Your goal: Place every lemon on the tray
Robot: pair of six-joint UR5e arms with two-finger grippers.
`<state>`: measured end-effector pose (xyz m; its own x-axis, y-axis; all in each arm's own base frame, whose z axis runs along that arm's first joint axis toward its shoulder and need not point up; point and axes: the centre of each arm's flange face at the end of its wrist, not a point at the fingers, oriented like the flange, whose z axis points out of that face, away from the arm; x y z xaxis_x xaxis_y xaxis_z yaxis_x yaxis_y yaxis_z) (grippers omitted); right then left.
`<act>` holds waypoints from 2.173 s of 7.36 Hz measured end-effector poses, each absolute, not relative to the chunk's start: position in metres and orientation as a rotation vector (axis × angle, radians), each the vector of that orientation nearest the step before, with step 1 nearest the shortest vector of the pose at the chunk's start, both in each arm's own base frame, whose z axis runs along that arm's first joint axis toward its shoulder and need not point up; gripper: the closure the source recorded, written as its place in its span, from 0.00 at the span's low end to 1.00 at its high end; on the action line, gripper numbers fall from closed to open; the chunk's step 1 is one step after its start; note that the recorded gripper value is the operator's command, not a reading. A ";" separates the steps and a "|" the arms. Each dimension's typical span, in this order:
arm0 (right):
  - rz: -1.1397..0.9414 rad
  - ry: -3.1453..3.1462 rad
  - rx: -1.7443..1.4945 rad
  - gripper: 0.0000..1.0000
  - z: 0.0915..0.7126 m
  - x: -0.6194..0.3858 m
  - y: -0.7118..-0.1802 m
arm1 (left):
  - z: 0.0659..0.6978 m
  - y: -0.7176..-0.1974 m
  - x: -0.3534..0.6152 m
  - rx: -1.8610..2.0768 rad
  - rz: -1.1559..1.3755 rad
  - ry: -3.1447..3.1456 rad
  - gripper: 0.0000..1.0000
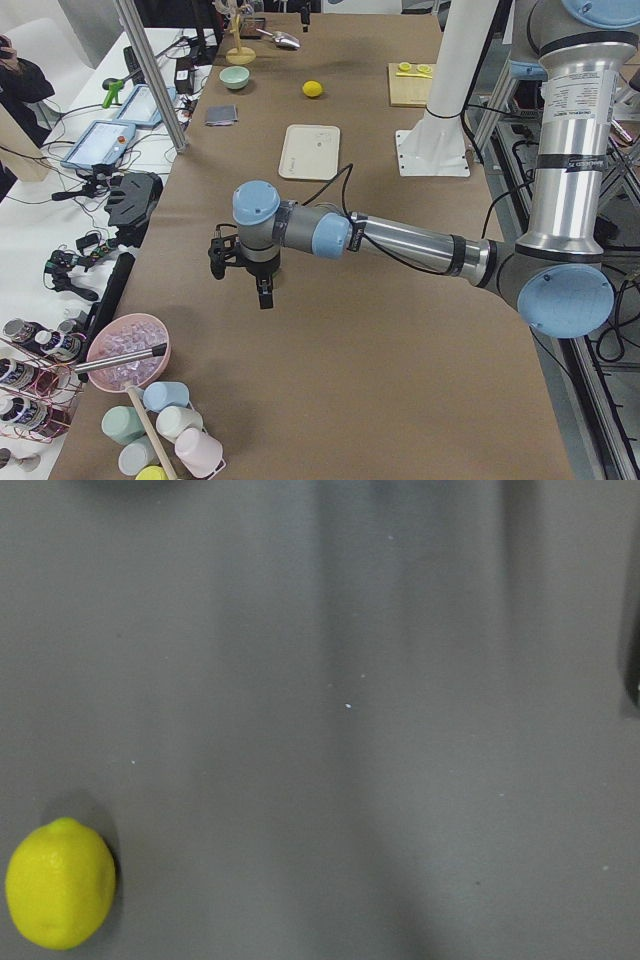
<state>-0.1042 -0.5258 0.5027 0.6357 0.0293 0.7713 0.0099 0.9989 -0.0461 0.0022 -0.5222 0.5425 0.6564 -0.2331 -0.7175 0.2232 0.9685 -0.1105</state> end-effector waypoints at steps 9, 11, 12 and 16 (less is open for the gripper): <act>-0.173 -0.875 -0.192 0.00 0.449 -0.320 -0.550 | 0.552 -0.617 0.197 -0.266 -0.473 0.814 0.02; -0.201 -0.864 -0.219 0.00 0.458 -0.337 -0.540 | 0.560 -0.613 0.203 -0.282 -0.470 0.805 0.02; -0.213 -0.860 -0.228 0.01 0.462 -0.344 -0.534 | 0.564 -0.612 0.207 -0.295 -0.466 0.803 0.02; -0.255 -0.833 -0.239 0.24 0.475 -0.362 -0.524 | 0.575 -0.603 0.232 -0.351 -0.434 0.803 0.02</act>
<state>-0.3619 -0.5238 0.4748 0.6453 -0.1289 0.7529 0.3148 0.9430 -0.1084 0.2315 -0.6027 0.5754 0.6157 -0.4985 -0.6103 0.2383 0.8560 -0.4589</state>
